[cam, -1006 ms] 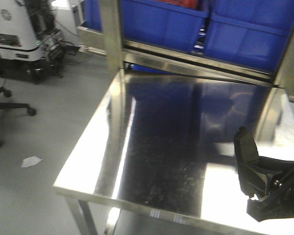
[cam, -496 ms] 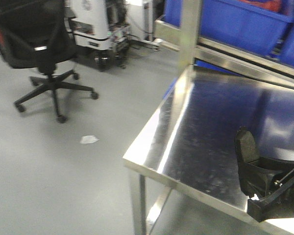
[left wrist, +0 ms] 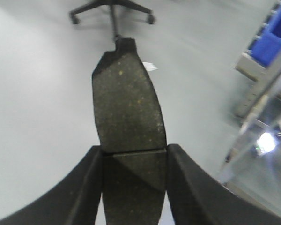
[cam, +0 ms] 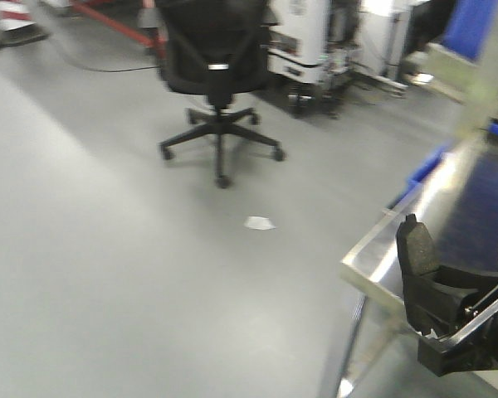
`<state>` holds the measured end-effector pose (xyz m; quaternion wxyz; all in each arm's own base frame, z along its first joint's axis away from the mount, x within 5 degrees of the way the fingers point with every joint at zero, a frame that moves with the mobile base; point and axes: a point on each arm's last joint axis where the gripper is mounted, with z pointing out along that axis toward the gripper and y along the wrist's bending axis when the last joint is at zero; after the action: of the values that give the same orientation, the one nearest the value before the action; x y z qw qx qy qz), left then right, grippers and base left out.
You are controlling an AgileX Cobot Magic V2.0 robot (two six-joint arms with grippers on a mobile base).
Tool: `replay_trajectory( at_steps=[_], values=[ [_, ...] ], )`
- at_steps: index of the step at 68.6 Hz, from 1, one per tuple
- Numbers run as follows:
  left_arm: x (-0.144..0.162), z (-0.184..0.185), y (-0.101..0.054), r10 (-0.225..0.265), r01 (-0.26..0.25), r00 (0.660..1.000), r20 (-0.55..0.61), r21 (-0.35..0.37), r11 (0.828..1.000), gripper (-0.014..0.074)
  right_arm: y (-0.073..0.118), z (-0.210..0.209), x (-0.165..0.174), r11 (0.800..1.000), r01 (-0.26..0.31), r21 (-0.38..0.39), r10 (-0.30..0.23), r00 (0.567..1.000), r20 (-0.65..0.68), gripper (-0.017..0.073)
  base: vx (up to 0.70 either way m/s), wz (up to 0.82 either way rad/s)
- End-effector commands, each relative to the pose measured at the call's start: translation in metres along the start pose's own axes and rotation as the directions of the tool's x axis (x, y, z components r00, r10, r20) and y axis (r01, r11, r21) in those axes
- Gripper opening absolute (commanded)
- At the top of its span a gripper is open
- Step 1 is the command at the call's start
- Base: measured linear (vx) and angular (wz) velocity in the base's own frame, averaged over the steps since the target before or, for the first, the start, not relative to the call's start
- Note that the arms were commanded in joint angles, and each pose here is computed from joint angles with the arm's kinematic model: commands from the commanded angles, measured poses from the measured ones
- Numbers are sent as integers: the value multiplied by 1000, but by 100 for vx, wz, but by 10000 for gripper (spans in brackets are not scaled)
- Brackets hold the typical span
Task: Move and align brake pads A on conveyor
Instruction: 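Turn the base away from the steel table, then drive along the yellow floor line toward the conveyor belt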
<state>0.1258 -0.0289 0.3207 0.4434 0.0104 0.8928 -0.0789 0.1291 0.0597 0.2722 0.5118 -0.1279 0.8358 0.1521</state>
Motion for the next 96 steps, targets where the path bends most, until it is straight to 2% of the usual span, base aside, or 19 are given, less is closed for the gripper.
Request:
replay_trajectory(
  at_steps=[1, 96],
  values=[
    [-14, -6, -4, 6, -10, 995, 104, 30, 1000, 93, 1, -4, -19, 1000, 10, -6, -9, 992, 126, 29, -1, 61],
    [-13, -6, -4, 7, -9, 995, 101, 29, 1000, 93, 1, -4, -19, 1000, 10, -6, -9, 992, 126, 29, 14, 57]
  ],
)
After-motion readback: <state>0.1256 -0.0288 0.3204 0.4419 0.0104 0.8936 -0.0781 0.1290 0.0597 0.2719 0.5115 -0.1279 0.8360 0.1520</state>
